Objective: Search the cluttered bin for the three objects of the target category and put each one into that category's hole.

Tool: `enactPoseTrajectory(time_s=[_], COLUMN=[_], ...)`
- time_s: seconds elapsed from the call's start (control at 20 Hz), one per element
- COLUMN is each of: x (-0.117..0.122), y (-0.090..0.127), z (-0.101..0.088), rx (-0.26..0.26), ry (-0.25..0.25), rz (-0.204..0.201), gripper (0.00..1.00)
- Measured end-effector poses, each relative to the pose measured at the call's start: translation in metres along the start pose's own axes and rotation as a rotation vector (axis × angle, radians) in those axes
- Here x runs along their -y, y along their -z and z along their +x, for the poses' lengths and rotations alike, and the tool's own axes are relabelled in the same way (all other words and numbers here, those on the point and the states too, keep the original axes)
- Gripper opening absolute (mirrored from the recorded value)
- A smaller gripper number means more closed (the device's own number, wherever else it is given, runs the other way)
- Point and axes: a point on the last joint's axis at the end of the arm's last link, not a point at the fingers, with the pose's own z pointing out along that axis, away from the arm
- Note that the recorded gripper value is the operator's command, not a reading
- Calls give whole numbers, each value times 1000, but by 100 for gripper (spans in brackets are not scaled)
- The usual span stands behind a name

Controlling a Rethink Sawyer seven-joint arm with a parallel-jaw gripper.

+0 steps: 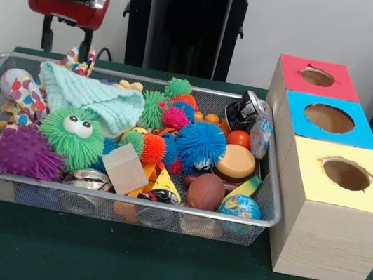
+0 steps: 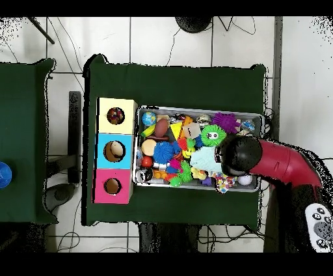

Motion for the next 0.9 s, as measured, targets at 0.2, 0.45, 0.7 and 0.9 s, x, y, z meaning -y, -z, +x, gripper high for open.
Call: enactPoseTrajectory(time_s=[0.2, 0.45, 0.7, 0.9], x=[15, 37, 57, 56], y=[2, -17, -52, -71], z=[-17, -27, -26, -26], rx=[30, 67, 118, 139], ry=[-13, -41, -73, -74], rz=[16, 22, 24, 26], gripper=[100, 100, 100, 100])
